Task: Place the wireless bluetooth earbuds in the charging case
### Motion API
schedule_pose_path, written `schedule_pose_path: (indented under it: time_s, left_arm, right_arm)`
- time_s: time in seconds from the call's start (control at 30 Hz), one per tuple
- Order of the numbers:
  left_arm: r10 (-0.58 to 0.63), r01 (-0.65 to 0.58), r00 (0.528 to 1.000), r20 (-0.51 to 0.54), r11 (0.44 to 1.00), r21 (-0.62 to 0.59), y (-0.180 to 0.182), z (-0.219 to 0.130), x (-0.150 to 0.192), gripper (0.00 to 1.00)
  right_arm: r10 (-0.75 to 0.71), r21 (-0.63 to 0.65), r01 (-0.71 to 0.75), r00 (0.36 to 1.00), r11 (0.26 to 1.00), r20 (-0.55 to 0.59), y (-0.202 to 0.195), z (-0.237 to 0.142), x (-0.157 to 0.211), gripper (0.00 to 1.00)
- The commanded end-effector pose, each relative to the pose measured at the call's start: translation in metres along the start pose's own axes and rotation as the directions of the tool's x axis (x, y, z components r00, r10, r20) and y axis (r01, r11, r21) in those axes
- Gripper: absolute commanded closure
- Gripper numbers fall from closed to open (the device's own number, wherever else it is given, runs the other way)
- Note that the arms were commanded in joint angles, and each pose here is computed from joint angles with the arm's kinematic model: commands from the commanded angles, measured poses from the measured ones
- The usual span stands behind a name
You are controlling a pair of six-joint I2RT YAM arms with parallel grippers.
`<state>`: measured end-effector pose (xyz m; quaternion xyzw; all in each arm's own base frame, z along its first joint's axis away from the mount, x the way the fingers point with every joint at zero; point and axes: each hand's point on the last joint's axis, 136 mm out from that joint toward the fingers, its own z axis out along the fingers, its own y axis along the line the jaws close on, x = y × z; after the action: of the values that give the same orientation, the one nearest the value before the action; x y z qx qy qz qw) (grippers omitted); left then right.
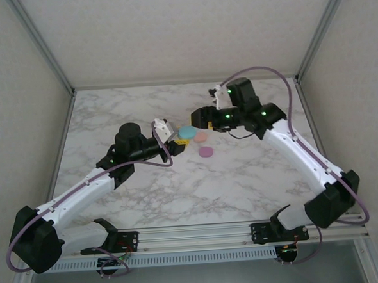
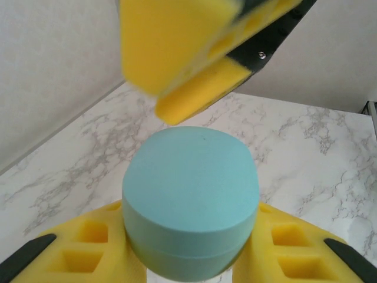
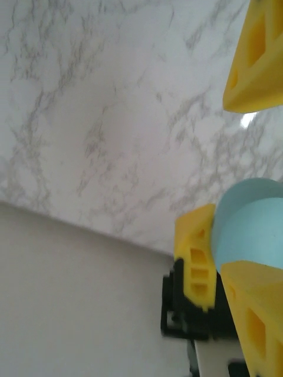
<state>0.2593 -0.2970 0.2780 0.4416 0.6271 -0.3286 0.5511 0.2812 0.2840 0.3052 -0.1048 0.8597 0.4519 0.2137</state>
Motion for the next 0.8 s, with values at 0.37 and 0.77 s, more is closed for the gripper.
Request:
schedule_pose_path:
  time_s: [0.37,0.77]
  left_arm:
    - [0.014,-0.019,0.988,0.154,0.999,0.028,-0.004,-0.008,-0.054,0.72]
    - [0.016,-0.019,0.988,0.152,1.0,0.018,-0.004,-0.01,-0.053,0.71]
  right_arm:
    - [0.074,-0.309,-0.111,0.989,0.945,-0.129,0.034,0.003,0.021,0.32]
    - [0.09,-0.451,-0.182,0.972,0.874,-0.218,0.047,0.01,0.025,0.55]
